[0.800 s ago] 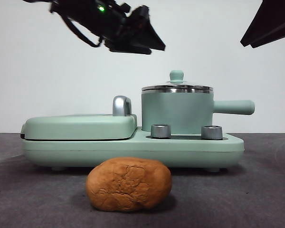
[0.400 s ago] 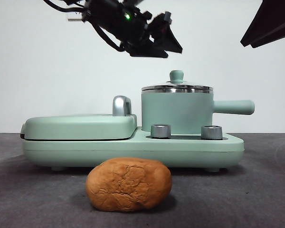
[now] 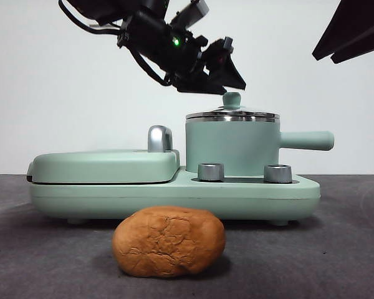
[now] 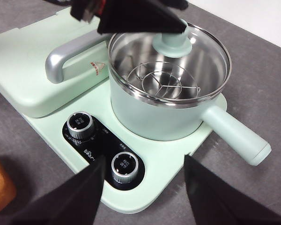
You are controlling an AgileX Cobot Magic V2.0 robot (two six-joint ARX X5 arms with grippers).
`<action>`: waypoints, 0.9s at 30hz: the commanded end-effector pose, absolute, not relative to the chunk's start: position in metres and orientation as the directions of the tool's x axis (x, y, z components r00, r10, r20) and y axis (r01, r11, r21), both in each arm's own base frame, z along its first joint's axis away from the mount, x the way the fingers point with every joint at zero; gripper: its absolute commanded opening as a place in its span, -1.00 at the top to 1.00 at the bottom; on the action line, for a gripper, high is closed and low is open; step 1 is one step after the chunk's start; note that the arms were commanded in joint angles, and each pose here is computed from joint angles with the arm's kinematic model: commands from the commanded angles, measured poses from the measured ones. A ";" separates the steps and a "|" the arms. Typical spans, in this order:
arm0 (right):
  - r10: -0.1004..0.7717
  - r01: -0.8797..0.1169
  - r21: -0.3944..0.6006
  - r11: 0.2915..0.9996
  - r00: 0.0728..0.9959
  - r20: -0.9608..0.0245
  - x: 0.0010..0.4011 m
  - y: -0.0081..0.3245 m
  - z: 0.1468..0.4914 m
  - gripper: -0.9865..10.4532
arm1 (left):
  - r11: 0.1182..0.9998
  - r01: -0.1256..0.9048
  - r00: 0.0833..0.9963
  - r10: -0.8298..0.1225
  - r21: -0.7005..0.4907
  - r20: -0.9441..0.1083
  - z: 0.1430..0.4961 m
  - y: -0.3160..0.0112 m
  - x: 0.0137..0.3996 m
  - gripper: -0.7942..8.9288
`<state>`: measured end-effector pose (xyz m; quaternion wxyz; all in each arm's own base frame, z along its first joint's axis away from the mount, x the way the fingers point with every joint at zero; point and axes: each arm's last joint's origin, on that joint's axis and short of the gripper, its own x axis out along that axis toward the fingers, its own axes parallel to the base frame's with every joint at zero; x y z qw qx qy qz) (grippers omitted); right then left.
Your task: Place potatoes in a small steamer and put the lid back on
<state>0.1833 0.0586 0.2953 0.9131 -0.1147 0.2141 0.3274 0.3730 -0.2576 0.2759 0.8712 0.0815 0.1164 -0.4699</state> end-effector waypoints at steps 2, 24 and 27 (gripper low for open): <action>0.553 -0.643 -0.067 0.763 0.703 -0.447 0.186 0.060 0.301 0.36 | 0.542 0.840 0.527 -0.802 0.029 -0.281 0.268 -0.266 0.379 0.28; 0.553 -0.643 -0.065 0.763 0.701 -0.451 0.185 0.060 0.301 0.36 | 0.539 0.842 0.525 -0.801 0.035 -0.289 0.264 -0.267 0.380 0.82; 0.553 -0.644 -0.066 0.763 0.701 -0.451 0.185 0.060 0.301 0.36 | 0.538 0.841 0.531 -0.804 0.049 -0.267 0.269 -0.266 0.379 0.83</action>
